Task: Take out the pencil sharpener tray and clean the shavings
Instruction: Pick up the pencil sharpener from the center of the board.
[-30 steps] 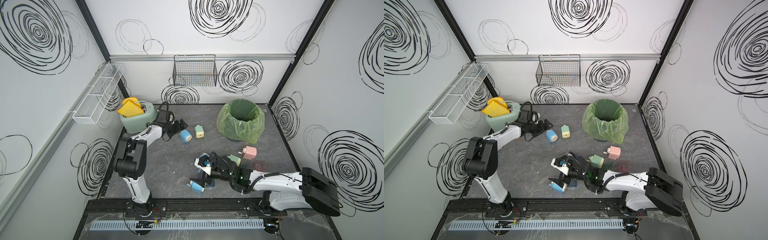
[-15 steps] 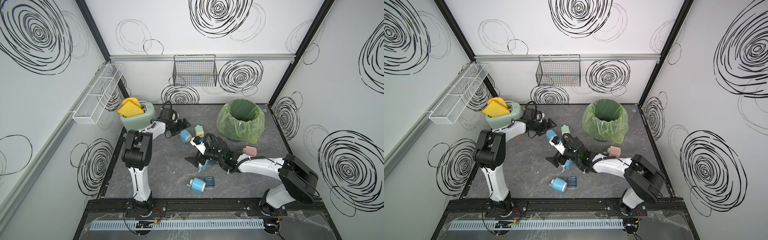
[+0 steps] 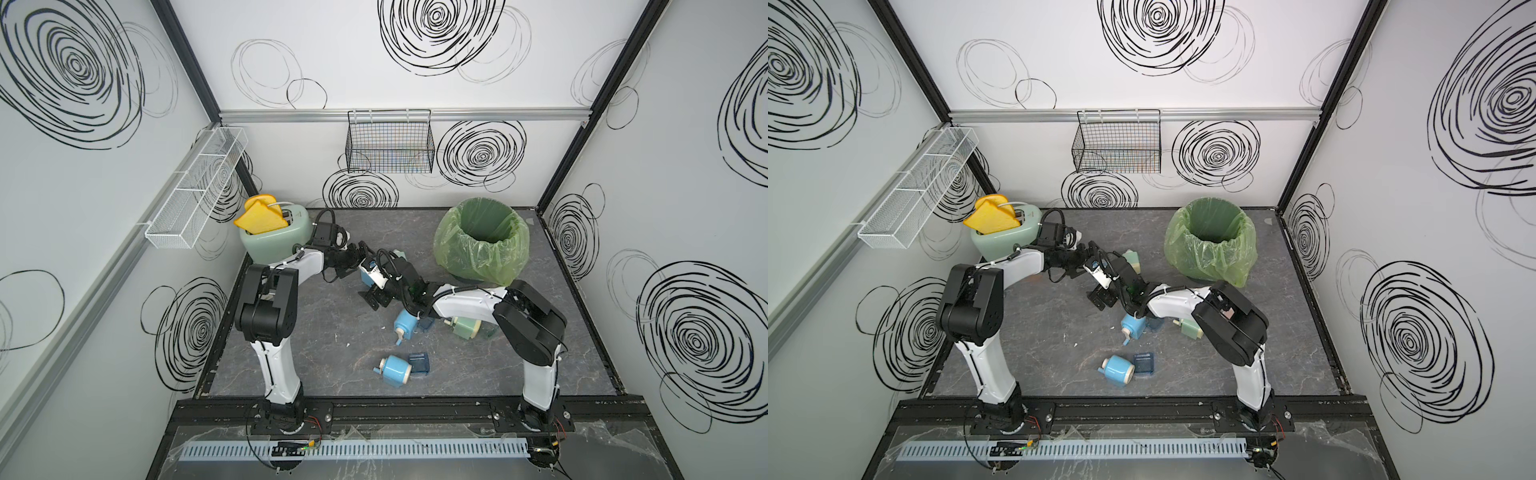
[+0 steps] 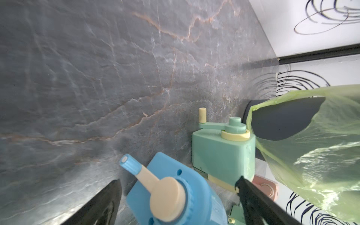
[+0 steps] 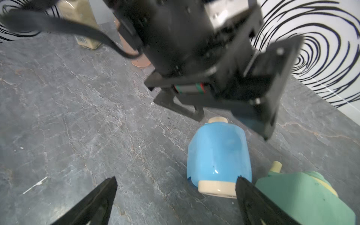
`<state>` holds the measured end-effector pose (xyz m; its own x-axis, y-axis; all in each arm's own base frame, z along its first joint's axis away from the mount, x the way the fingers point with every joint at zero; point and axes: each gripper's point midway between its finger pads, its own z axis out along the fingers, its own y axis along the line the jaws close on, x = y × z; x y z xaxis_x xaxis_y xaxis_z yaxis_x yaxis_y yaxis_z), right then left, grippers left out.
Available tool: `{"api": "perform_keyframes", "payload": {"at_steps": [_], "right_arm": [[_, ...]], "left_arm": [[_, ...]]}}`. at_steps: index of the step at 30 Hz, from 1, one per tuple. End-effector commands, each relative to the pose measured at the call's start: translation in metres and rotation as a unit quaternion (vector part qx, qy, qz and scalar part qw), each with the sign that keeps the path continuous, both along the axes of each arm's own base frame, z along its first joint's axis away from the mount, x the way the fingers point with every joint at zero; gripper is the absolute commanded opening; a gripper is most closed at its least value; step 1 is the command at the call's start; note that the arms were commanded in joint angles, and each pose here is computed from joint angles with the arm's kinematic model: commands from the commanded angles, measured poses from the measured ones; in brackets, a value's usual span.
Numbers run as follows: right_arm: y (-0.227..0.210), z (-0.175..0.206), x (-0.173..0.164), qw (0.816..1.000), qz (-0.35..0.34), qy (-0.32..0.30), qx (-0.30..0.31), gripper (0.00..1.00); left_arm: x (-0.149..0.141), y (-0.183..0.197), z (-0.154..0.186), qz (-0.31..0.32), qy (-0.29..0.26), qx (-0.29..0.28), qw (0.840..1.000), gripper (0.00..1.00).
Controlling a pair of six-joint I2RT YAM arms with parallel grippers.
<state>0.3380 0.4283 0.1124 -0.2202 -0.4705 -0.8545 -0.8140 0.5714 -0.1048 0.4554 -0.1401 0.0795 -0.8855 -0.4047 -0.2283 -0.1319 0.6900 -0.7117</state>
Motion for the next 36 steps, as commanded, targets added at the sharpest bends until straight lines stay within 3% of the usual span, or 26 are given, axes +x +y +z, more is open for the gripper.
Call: {"api": "perform_keyframes", "payload": {"at_steps": [1, 14, 25, 30, 36], "right_arm": [[-0.005, 0.016, 0.018, 0.999, -0.023, -0.025, 0.005, 0.99], [0.007, -0.010, 0.053, 0.999, -0.017, 0.029, -0.034, 0.99], [-0.002, -0.034, 0.043, 0.994, -0.001, 0.082, -0.074, 0.98], [-0.009, -0.036, 0.047, 0.994, -0.007, 0.085, -0.065, 0.91], [-0.006, -0.038, 0.052, 0.994, -0.008, 0.090, -0.055, 0.70]], "left_arm": [[0.011, 0.023, 0.026, 0.035, -0.035, -0.013, 0.999, 0.97], [0.013, 0.052, 0.058, 0.079, -0.068, -0.041, 0.994, 0.97], [0.012, 0.057, 0.070, 0.089, -0.082, -0.058, 0.991, 0.97], [0.012, 0.056, 0.074, 0.087, -0.086, -0.061, 0.991, 0.97], [0.011, 0.054, 0.073, 0.086, -0.085, -0.061, 0.991, 0.97]]}}
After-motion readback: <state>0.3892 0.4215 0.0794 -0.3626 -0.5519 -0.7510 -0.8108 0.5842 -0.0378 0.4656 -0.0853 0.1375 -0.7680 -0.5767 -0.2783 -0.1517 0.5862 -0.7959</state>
